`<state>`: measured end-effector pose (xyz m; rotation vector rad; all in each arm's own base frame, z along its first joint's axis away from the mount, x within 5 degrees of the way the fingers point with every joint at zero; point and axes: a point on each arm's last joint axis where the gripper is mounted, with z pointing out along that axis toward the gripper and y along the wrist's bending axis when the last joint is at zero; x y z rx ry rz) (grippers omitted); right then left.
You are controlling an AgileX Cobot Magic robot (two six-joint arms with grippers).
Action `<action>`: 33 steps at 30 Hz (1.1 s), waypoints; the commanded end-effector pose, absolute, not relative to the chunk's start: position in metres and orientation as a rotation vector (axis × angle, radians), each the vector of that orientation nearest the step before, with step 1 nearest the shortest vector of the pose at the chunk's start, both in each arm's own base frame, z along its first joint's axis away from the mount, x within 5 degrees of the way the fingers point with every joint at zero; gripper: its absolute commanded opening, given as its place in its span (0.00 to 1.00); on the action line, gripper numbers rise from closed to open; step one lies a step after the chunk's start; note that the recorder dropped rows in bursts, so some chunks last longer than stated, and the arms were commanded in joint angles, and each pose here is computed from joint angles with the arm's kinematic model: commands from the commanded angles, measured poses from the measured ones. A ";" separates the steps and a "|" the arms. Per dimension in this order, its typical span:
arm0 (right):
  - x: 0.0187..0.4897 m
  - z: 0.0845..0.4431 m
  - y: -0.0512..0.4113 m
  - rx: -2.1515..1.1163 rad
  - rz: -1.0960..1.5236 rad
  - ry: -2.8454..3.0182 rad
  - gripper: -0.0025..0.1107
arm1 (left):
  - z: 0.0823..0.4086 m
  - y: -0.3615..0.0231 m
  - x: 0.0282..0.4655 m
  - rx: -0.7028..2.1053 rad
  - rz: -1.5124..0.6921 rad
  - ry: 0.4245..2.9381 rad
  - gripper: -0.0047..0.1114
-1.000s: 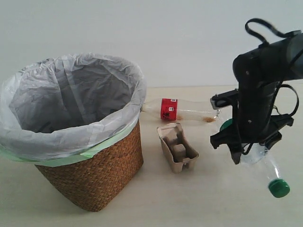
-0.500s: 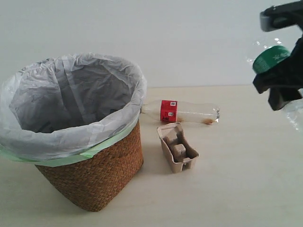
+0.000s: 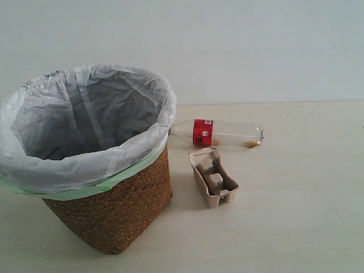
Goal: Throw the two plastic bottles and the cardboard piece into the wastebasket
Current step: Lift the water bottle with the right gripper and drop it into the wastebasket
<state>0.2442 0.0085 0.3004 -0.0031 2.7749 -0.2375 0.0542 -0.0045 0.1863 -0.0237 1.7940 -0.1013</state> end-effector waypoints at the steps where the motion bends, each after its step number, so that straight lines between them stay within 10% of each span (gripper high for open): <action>1: 0.243 0.300 -0.013 0.110 -0.277 2.765 0.02 | 0.185 -0.004 0.054 -0.027 -0.101 1.792 0.07; 14: 0.249 0.296 -0.016 0.145 -0.292 2.746 0.02 | 0.185 -0.004 0.054 -0.027 -0.101 1.792 0.07; 22: 0.281 0.319 0.081 -0.175 0.492 2.526 0.03 | 0.185 -0.004 0.054 -0.027 -0.101 1.792 0.07; 26: 0.274 0.416 0.169 -0.450 0.979 2.169 0.29 | 0.185 -0.004 0.054 -0.027 -0.101 1.792 0.07; 29: 0.268 0.463 0.209 -0.481 1.028 2.075 0.73 | 0.185 -0.004 0.054 -0.027 -0.101 1.792 0.07; 33: 0.278 0.468 0.232 -0.426 0.879 2.175 0.77 | 0.185 -0.004 0.054 -0.027 -0.101 1.792 0.07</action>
